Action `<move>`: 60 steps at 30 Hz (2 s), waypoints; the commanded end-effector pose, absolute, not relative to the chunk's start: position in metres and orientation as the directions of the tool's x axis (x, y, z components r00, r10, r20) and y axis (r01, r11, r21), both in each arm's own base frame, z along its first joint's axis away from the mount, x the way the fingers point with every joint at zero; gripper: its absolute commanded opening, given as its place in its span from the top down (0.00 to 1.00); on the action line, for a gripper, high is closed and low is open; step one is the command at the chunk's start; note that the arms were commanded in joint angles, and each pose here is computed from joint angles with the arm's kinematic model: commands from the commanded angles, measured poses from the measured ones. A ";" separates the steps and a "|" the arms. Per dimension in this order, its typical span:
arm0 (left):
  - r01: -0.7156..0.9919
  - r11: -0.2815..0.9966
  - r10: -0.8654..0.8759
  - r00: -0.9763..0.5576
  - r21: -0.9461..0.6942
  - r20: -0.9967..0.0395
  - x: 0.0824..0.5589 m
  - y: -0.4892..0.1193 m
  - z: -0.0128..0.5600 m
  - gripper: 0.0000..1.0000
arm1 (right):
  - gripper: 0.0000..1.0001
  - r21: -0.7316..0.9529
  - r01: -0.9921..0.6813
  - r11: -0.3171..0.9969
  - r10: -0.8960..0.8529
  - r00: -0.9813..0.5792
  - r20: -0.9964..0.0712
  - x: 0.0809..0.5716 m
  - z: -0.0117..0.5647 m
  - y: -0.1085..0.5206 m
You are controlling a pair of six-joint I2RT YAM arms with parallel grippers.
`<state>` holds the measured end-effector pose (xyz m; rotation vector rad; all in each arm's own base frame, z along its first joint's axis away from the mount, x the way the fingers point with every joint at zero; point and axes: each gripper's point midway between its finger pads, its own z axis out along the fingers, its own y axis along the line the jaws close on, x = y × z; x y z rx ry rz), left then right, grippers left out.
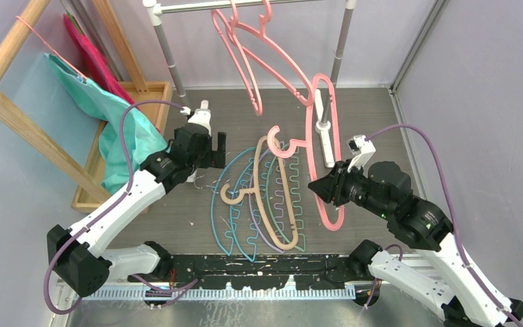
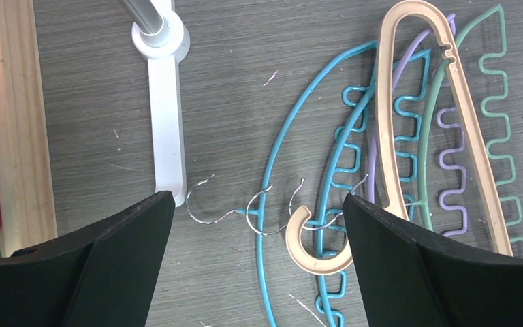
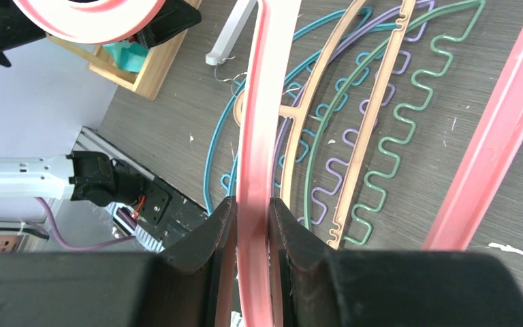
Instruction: Organize the hangers
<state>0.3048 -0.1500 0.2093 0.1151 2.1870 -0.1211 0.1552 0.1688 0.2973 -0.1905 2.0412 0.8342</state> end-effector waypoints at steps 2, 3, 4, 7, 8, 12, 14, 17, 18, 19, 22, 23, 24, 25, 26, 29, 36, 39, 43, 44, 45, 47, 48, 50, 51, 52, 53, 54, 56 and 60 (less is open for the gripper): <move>0.111 0.992 0.011 -0.546 -0.059 -0.838 0.312 -0.150 0.220 0.02 | 0.99 0.544 -0.535 0.646 0.183 -0.583 -0.792 0.140 0.327 0.187; 0.109 0.992 0.009 -0.547 -0.061 -0.837 0.312 -0.150 0.219 0.02 | 0.99 0.552 -0.556 0.622 0.167 -0.595 -0.787 0.136 0.326 0.192; 0.110 0.992 0.008 -0.548 -0.062 -0.836 0.311 -0.150 0.218 0.02 | 0.99 0.559 -0.565 0.607 0.151 -0.609 -0.779 0.133 0.324 0.196; 0.107 0.992 0.004 -0.552 -0.066 -0.834 0.310 -0.150 0.215 0.02 | 0.99 0.566 -0.585 0.581 0.124 -0.623 -0.772 0.126 0.319 0.199; 0.107 0.992 0.005 -0.553 -0.065 -0.833 0.310 -0.150 0.213 0.02 | 0.99 0.566 -0.588 0.577 0.123 -0.623 -0.773 0.124 0.319 0.198; 0.104 0.992 0.002 -0.551 -0.066 -0.835 0.310 -0.149 0.213 0.02 | 0.99 0.560 -0.578 0.594 0.135 -0.614 -0.777 0.121 0.320 0.191; 0.105 0.993 0.007 -0.553 -0.061 -0.833 0.310 -0.149 0.212 0.02 | 0.99 0.556 -0.572 0.603 0.134 -0.615 -0.777 0.121 0.319 0.188; 0.102 0.994 0.017 -0.554 -0.048 -0.832 0.313 -0.149 0.211 0.02 | 0.99 0.551 -0.555 0.623 0.112 -0.634 -0.765 0.120 0.310 0.185; 0.103 0.994 0.020 -0.555 -0.045 -0.831 0.313 -0.149 0.211 0.02 | 0.99 0.551 -0.551 0.627 0.109 -0.639 -0.762 0.119 0.306 0.185; 0.103 0.994 0.022 -0.556 -0.042 -0.831 0.314 -0.149 0.210 0.02 | 0.99 0.552 -0.546 0.630 0.118 -0.635 -0.763 0.119 0.306 0.183; 0.102 0.994 0.024 -0.559 -0.040 -0.829 0.314 -0.149 0.208 0.02 | 0.99 0.563 -0.549 0.618 0.156 -0.616 -0.772 0.118 0.315 0.180; 0.104 0.994 0.025 -0.560 -0.041 -0.828 0.314 -0.150 0.208 0.02 | 0.99 0.569 -0.558 0.604 0.172 -0.606 -0.777 0.117 0.322 0.181; 0.105 0.994 0.027 -0.562 -0.038 -0.827 0.314 -0.150 0.207 0.02 | 0.99 0.576 -0.568 0.588 0.188 -0.597 -0.780 0.118 0.331 0.183; 0.106 0.993 0.026 -0.560 -0.041 -0.828 0.314 -0.150 0.208 0.02 | 0.99 0.581 -0.582 0.570 0.203 -0.585 -0.785 0.119 0.340 0.187; 0.109 0.993 0.026 -0.560 -0.043 -0.828 0.315 -0.151 0.208 0.02 | 0.99 0.583 -0.598 0.550 0.223 -0.568 -0.792 0.122 0.352 0.191; 0.113 0.993 0.025 -0.561 -0.047 -0.828 0.315 -0.153 0.209 0.02 | 0.99 0.579 -0.640 0.505 0.251 -0.533 -0.808 0.133 0.378 0.206; 0.122 0.991 0.027 -0.557 -0.050 -0.830 0.315 -0.154 0.212 0.02 | 0.99 0.545 -0.718 0.433 0.298 -0.457 -0.838 0.162 0.430 0.239; 0.127 0.991 0.036 -0.558 -0.042 -0.829 0.315 -0.154 0.211 0.02 | 0.99 0.519 -0.732 0.441 0.322 -0.411 -0.853 0.177 0.450 0.247; 0.129 0.991 0.045 -0.567 -0.034 -0.823 0.317 -0.155 0.206 0.02 | 0.99 0.497 -0.738 0.458 0.357 -0.359 -0.862 0.198 0.470 0.252; 0.129 0.991 0.048 -0.569 -0.031 -0.821 0.317 -0.155 0.205 0.02 | 0.99 0.498 -0.735 0.460 0.367 -0.354 -0.860 0.203 0.474 0.252; 0.130 0.991 0.051 -0.572 -0.028 -0.819 0.317 -0.155 0.203 0.02 | 0.99 0.502 -0.730 0.464 0.375 -0.351 -0.858 0.210 0.475 0.251; 0.127 0.992 0.053 -0.574 -0.024 -0.817 0.317 -0.154 0.203 0.02 | 0.99 0.516 -0.722 0.461 0.394 -0.354 -0.848 0.222 0.477 0.248; 0.124 0.992 0.054 -0.574 -0.021 -0.817 0.318 -0.153 0.202 0.02 | 0.99 0.527 -0.722 0.449 0.404 -0.362 -0.840 0.227 0.477 0.247; 0.125 0.992 0.058 -0.572 -0.017 -0.818 0.317 -0.153 0.203 0.02 | 0.99 0.557 -0.718 0.418 0.425 -0.388 -0.818 0.238 0.476 0.243; 0.124 0.992 0.058 -0.570 -0.016 -0.819 0.317 -0.152 0.203 0.02 | 0.99 0.586 -0.708 0.395 0.441 -0.414 -0.796 0.243 0.474 0.241; 0.123 0.992 0.060 -0.571 -0.013 -0.819 0.318 -0.152 0.203 0.02 | 0.99 0.604 -0.706 0.370 0.451 -0.432 -0.781 0.247 0.473 0.240; 0.123 0.992 0.062 -0.570 -0.011 -0.819 0.318 -0.152 0.203 0.02 | 0.99 0.617 -0.708 0.343 0.458 -0.448 -0.768 0.249 0.472 0.239; 0.121 0.993 0.063 -0.571 -0.008 -0.819 0.318 -0.151 0.203 0.02 | 0.99 0.630 -0.709 0.317 0.465 -0.463 -0.755 0.252 0.471 0.239; 0.121 0.993 0.064 -0.570 -0.007 -0.819 0.319 -0.152 0.204 0.02 | 0.99 0.648 -0.713 0.269 0.475 -0.487 -0.733 0.256 0.471 0.238; 0.121 0.993 0.063 -0.570 -0.008 -0.819 0.321 -0.153 0.206 0.02 | 0.99 0.653 -0.733 0.190 0.492 -0.504 -0.710 0.266 0.480 0.235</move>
